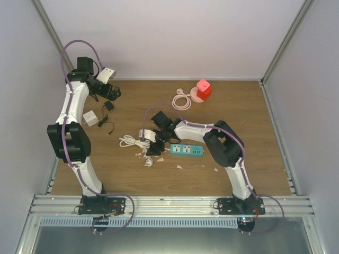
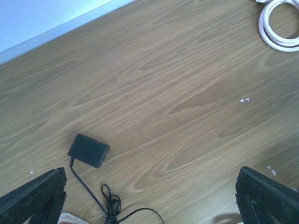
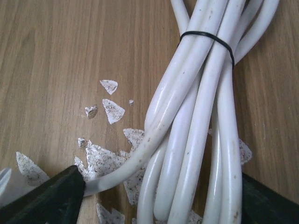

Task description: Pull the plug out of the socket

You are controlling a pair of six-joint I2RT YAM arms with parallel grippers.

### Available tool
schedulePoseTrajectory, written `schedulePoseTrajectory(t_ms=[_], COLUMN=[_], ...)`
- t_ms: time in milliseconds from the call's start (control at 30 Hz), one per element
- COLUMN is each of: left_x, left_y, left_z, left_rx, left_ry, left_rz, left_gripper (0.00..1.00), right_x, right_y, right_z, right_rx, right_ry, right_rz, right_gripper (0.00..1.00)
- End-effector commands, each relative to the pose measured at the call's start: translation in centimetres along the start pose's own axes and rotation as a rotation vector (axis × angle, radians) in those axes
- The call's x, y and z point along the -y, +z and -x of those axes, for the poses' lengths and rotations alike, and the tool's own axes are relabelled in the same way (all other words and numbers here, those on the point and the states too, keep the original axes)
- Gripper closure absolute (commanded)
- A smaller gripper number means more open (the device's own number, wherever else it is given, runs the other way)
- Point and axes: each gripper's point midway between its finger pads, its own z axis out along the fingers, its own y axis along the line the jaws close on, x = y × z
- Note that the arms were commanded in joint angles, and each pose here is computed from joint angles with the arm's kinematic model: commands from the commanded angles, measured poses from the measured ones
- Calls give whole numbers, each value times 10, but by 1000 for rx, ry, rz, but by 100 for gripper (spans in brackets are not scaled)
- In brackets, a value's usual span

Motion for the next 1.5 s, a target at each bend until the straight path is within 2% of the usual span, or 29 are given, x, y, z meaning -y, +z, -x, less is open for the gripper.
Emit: schedulePoseTrajectory(t_ms=[0,233,467,633,867,1033,1467], left_x=[0,2,0,-1,-3,-5,-6], left_y=[-18,-16,-19,-19,-19,-19,-11], left_z=[17,17,21,23,26,30,39], left_rx=[62,63,72,73,81,89,97], left_ry=[35,37,51,59,67,78,82], left_rz=[39,33,43,46,47,53,36], left_gripper=[1,1,1,1,1,1,1], right_x=[10,11,13,18,31,40,59], right_y=[-8,-32,-57,-75,-102,-128,-206], right_z=[-44,-88,-133,-160,-201,-240,-340], right_rx=[-111,-159,-204,-226,-259,-272,-262], right_ry=[31,66,114,153,248,367,720], right_rz=[-81,-97,-121,-146,-182,-216,-354], right_gripper=[29,52,61,76,88,93,95])
